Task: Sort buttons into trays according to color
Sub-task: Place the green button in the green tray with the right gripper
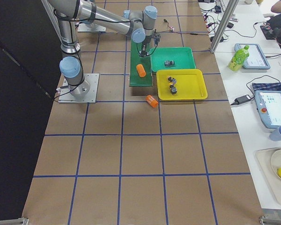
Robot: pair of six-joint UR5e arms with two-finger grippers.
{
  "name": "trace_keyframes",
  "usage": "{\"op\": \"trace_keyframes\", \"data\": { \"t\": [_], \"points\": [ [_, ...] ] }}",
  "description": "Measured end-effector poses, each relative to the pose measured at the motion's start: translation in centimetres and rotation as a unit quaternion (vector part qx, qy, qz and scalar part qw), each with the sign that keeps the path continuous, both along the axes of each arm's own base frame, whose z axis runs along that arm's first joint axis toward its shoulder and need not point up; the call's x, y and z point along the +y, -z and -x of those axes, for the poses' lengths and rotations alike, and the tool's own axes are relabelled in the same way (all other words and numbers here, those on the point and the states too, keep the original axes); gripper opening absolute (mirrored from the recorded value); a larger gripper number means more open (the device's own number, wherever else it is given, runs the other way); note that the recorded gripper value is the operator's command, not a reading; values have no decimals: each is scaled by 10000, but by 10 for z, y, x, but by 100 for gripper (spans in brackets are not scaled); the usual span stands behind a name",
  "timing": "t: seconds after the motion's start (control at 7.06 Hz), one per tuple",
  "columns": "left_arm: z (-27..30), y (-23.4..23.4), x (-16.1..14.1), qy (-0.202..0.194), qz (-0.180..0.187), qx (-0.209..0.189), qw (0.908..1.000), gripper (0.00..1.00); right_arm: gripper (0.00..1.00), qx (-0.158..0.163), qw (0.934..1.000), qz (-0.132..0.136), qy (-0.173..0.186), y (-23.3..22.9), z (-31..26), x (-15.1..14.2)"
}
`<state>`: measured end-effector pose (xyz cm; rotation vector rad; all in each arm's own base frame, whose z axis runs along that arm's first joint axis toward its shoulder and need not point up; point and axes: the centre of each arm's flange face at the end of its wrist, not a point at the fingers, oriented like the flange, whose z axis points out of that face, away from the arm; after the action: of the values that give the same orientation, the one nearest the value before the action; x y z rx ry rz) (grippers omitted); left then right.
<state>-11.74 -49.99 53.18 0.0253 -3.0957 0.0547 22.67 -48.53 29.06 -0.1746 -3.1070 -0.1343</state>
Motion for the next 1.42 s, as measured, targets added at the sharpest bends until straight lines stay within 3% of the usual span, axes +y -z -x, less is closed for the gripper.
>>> {"op": "trace_keyframes", "data": {
  "t": [0.28, 0.42, 0.57, 0.71, 1.13, 1.42],
  "points": [
    [0, 0, -1, -5, 13, 14, 10000, 100, 0, -114, 9986, 519, 49, -32, -7, -65],
    [0, -1, -1, -4, 25, 18, 10000, 100, 0, -162, 9976, 679, 16, -22, -16, -99],
    [0, -3, -2, -7, 37, 24, 10000, 100, 14, -203, 9962, 837, -101, 2, -33, -122],
    [1, -3, -1, -8, 44, 29, 10000, 100, 99, -213, 9952, 927, -216, 21, -47, -130],
    [1, -7, 1, -8, 74, 38, 10000, 100, 100, -206, 9960, 843, -218, 31, -40, -135],
    [1, -9, 2, -8, 93, 38, 9999, 100, 100, -160, 9970, 747, -159, -13, -28, -119]
  ]
}}
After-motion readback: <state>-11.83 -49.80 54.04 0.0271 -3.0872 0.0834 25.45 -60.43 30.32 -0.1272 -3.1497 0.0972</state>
